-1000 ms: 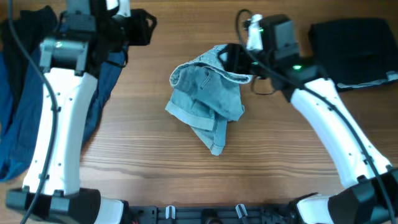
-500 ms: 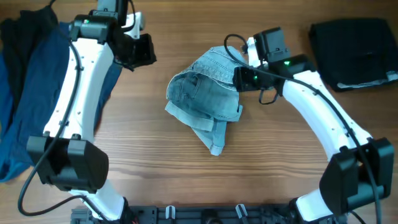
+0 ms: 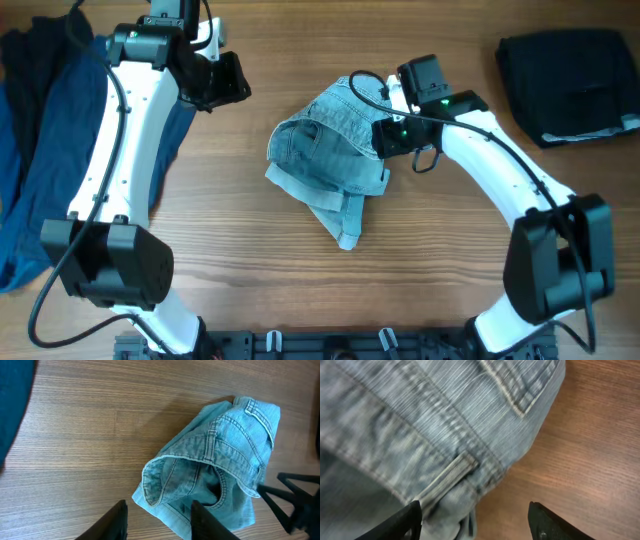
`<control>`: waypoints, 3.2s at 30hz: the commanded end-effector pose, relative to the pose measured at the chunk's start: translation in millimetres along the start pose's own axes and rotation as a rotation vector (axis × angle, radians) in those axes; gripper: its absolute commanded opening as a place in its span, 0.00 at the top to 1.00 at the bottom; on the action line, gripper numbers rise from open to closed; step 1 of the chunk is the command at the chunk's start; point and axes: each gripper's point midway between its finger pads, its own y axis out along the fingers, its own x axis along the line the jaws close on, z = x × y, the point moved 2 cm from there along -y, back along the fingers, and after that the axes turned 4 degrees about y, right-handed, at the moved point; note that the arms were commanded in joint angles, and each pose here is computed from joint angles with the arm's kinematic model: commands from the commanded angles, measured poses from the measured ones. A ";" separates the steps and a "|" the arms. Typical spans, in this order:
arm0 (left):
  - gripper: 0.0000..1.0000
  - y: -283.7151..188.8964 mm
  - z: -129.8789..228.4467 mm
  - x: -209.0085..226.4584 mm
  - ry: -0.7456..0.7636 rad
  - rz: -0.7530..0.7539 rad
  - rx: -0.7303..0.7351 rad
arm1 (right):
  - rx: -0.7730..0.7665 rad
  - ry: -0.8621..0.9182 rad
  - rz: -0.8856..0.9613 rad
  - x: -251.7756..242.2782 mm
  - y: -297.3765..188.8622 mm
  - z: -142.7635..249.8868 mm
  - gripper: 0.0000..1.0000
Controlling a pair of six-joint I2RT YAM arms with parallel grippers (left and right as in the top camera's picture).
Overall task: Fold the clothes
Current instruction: 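Grasp the shorts waistband corners with both grippers, then lift the shorts by the waistband and lay them flat, legs toward robot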
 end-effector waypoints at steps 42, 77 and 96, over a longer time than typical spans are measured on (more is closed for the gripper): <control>0.71 -7.0 -6.0 1.7 0.005 -0.020 -0.040 | -0.020 0.554 -0.094 19.3 39.7 -8.6 0.96; 0.21 122.0 69.1 13.0 -0.327 -0.109 -0.019 | -0.183 0.248 -0.253 1.6 -22.7 -49.2 0.96; 0.96 141.6 100.4 -35.0 -0.236 0.002 0.115 | -0.178 0.248 -0.247 0.9 -22.3 -47.8 0.96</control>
